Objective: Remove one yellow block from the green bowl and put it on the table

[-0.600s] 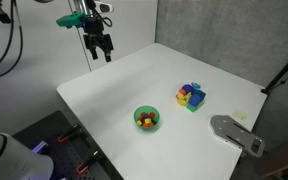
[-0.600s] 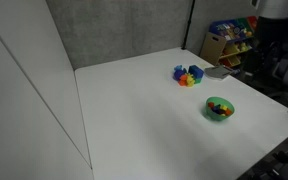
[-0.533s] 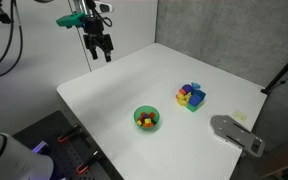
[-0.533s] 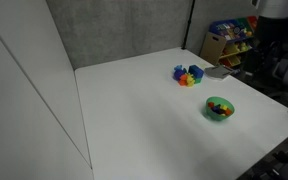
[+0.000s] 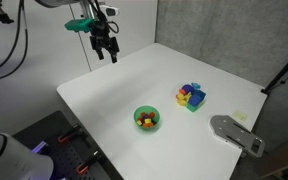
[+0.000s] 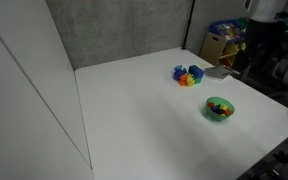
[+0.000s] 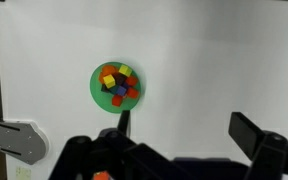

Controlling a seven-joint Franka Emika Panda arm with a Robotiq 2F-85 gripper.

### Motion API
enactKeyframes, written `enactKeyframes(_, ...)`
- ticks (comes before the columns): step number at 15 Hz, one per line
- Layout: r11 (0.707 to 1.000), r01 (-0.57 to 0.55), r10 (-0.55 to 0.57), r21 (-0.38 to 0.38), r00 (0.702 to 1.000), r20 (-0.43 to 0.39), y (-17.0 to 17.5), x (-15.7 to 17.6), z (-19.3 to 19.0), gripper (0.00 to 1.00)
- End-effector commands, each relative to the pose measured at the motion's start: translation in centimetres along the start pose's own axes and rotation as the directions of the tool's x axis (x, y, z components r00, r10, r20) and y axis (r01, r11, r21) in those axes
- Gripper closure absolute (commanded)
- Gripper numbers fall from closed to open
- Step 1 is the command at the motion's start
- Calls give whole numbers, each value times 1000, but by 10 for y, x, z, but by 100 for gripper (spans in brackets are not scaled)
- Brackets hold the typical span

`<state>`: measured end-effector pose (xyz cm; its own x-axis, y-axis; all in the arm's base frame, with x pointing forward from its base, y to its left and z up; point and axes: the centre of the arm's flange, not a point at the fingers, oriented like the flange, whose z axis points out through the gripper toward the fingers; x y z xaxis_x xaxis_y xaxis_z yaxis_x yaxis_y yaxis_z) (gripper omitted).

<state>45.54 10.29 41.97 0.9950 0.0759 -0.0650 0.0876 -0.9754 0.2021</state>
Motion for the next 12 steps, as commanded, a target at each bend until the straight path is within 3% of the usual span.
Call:
enactKeyframes(1,998,-46,48,35,998,-36,13,20,19,0)
enactKeyframes(12,963,-267,268,31,963,-31,96,48,148,0)
